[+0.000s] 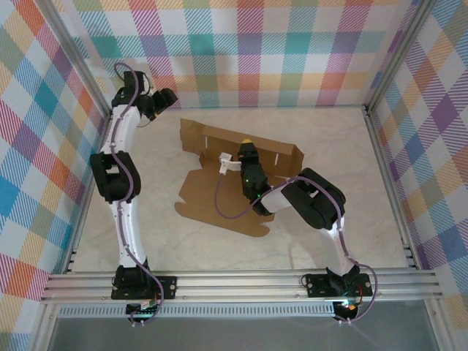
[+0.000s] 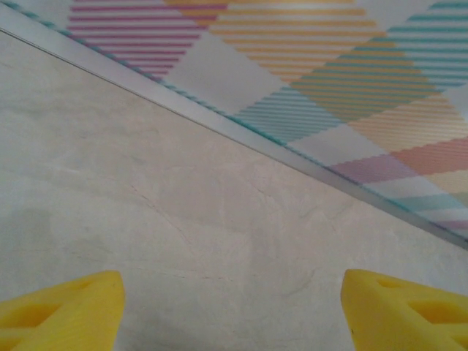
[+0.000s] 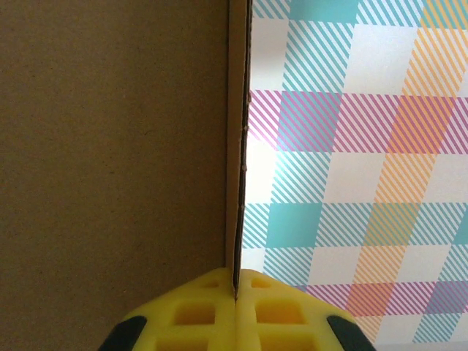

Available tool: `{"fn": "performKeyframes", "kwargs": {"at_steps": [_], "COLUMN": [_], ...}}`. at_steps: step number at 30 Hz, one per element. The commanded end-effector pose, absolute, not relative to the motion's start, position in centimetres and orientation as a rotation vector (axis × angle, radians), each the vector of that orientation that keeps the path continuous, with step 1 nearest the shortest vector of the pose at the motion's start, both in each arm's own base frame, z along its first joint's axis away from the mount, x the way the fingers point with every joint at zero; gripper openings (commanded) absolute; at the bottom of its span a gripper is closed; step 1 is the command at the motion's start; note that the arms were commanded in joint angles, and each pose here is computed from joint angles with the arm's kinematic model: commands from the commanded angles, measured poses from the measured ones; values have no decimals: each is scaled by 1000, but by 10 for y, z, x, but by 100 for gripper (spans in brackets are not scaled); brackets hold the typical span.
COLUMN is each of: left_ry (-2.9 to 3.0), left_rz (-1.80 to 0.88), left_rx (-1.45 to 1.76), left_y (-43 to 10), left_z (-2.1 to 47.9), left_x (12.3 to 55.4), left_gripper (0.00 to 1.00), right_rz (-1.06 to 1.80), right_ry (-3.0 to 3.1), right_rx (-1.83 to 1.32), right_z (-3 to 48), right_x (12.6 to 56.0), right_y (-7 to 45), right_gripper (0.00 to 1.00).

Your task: Fold the paper box

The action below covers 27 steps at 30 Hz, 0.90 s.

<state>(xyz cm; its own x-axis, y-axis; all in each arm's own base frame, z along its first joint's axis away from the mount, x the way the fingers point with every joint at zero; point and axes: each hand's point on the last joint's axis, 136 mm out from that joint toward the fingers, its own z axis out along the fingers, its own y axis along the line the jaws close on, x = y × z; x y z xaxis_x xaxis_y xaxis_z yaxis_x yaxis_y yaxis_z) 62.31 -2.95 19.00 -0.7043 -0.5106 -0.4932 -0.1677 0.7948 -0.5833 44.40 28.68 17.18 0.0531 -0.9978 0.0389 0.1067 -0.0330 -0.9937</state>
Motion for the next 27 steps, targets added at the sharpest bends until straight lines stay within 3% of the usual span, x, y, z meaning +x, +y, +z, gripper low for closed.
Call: {"fn": "performKeyframes", "kwargs": {"at_steps": [1,8,12,27], "left_ry": [2408,2490,2578,2543], "left_rz": [-780,-979,-983,-1173], "left_rx": [-461,-345,-133,85], "left_y": [-49,-79,-98,-137], "left_z": [169,146,136,143], "left_x": [619,608,578,520], "left_gripper": [74,49,49,48], "right_rz": [-1231,-1231,-1230,-1237], "right_ry": [1077,1080,1076,1066], "right_rx": [-1122,-1115,-1107,-1106], "right_z": [183,185,189,191], "right_x": [436,435,436,439], "right_y": [286,286,287,290], "right_gripper": [0,0,0,0]}}
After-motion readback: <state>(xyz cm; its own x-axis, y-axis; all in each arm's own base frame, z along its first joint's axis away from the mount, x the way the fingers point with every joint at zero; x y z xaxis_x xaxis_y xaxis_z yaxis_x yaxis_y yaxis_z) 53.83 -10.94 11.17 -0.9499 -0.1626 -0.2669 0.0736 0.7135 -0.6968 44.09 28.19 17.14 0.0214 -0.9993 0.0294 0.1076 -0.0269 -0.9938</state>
